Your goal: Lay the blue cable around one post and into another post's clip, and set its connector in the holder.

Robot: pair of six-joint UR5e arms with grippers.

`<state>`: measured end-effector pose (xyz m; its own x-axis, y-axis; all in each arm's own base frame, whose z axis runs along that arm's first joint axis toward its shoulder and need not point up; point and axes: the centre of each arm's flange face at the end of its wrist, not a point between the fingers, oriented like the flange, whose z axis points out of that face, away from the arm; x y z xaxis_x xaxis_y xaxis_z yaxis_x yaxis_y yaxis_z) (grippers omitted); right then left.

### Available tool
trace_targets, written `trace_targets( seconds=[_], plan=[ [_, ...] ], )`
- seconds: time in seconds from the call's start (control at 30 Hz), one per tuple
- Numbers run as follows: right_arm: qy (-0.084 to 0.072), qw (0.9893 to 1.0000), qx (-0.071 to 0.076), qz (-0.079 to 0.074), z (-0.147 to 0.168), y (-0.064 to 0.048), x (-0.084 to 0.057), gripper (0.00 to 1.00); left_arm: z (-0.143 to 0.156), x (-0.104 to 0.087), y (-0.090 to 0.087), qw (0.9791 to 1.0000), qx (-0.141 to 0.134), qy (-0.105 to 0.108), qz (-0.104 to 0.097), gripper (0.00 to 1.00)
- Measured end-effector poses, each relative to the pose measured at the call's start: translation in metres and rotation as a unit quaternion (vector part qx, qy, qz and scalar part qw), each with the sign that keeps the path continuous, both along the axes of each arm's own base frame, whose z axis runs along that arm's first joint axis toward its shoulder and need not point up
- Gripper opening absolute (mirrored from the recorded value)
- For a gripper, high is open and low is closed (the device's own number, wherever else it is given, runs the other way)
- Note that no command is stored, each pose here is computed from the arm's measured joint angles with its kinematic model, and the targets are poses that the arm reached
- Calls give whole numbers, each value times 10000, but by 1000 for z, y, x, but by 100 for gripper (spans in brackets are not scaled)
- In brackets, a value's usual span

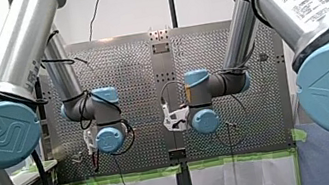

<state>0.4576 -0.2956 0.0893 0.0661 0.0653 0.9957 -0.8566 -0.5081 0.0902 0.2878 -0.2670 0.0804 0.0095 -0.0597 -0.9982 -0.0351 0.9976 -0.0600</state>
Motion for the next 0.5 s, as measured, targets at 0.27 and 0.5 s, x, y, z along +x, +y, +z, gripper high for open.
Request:
trace_targets(
  seconds=[0.27, 0.5],
  plan=[
    [9, 10000, 4, -8, 0, 0, 0, 0, -6, -1, 4, 10000, 32, 33, 33, 1],
    [270, 9993, 233, -78, -25, 2, -5, 0, -26, -5, 8, 9997, 144, 215, 52, 1]
  ],
)
